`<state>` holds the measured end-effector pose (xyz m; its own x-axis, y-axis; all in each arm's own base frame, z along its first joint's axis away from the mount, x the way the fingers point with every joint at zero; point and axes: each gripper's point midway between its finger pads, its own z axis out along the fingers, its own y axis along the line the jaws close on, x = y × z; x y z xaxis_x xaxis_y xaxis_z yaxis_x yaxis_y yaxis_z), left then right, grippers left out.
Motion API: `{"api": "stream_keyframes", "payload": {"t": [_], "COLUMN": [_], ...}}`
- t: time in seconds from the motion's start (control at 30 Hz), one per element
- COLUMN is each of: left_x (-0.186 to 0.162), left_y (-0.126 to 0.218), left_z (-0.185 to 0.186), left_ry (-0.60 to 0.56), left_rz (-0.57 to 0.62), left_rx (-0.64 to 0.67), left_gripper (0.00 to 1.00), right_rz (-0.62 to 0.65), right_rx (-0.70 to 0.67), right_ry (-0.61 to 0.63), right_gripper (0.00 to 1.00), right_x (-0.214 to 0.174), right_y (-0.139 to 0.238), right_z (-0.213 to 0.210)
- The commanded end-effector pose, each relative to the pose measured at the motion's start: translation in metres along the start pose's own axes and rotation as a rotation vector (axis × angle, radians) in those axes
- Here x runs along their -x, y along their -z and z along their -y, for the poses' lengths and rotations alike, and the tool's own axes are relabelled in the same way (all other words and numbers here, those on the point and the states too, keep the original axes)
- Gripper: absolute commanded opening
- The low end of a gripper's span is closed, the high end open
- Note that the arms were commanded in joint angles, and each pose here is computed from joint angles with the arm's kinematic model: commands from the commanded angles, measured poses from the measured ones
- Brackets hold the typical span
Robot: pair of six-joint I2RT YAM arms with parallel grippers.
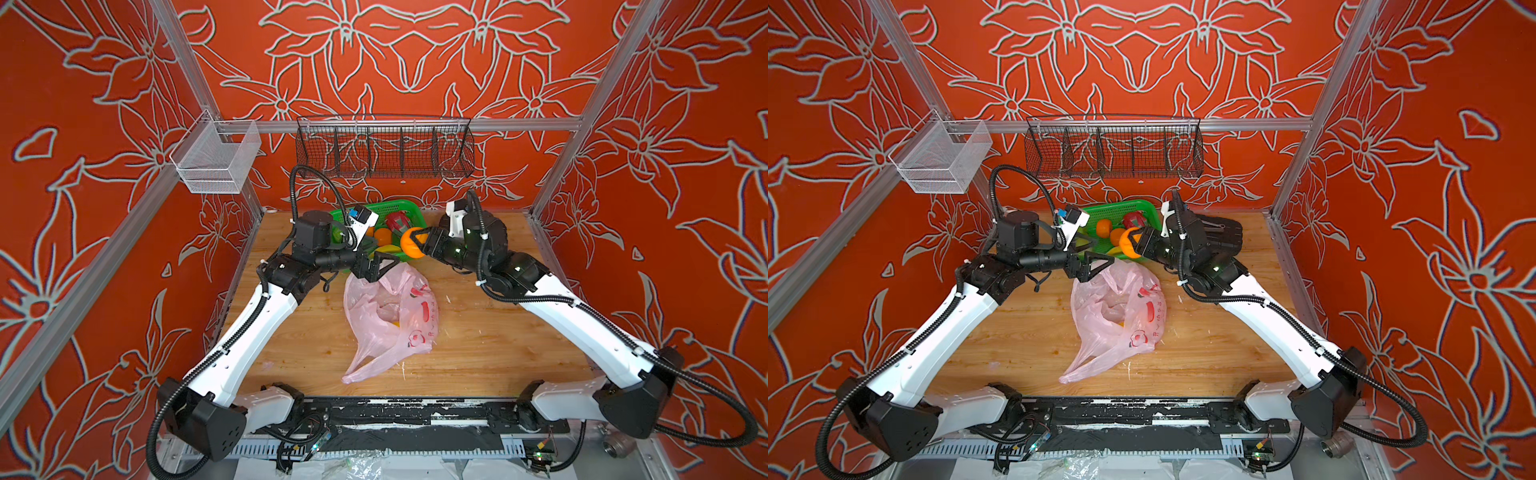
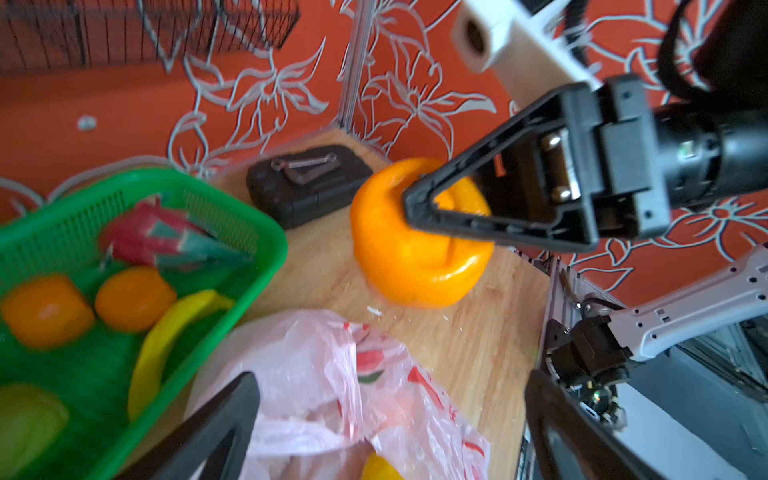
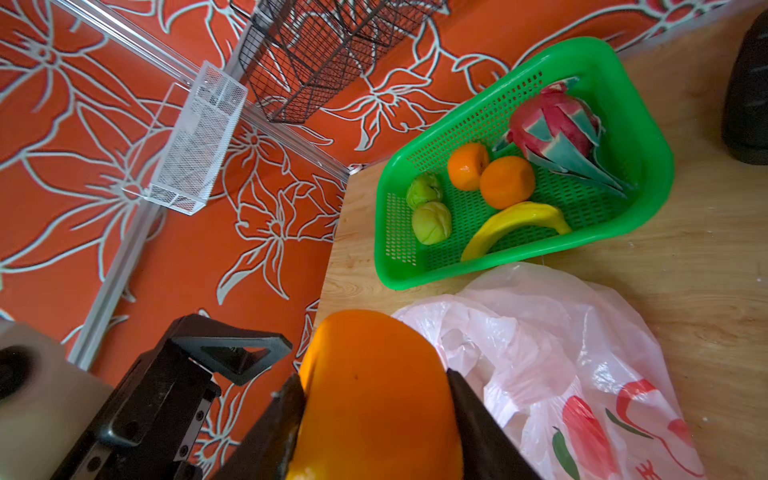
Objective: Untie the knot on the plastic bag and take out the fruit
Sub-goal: 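Grasp the orange with the left gripper from the right gripper, then carry the orange over the green basket with the left gripper while the right withdraws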
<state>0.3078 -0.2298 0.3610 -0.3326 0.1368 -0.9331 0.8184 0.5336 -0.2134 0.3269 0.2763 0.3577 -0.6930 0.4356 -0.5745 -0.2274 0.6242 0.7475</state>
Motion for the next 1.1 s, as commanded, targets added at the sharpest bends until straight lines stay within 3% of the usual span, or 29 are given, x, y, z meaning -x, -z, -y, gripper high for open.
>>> {"api": "stream_keyframes", "payload": {"t": [0.0,0.3,0.63,0.9,1.07], "left_x": [0.034,0.048,0.051,0.045,0.042], "left_y": [-0.006,-0.037,-0.044,-0.046,-0.042], "left_z": [0.013,0.019,0.018,-0.02,-0.07], "left_ry": [-0.202,-0.321,-0.319,-0.253,-0.076], "left_rz": [0.085,0.076,0.086,0.05,0.05], "left_rx": [-0.068,-0.125,-0.141,0.062,0.247], "left_gripper": [0.98,0.99,0.65,0.61,0.58], "right_rz": [0.031,0.001,-0.015,0.128,0.256], "right_rx": [0.15,0.262,0.248,0.147,0.059], "right_ry": [0.003,-0.006,-0.013,-0.018,-0.051], "right_gripper": [0.54,0.55,0.56,0.82,0.88], "right_x": [0.015,0.011,0.008,0.032,0.046], "right_y": [0.022,0.028,0.027,0.041,0.057], "right_z": [-0.04,-0.061,-0.058,-0.042,-0.016]}}
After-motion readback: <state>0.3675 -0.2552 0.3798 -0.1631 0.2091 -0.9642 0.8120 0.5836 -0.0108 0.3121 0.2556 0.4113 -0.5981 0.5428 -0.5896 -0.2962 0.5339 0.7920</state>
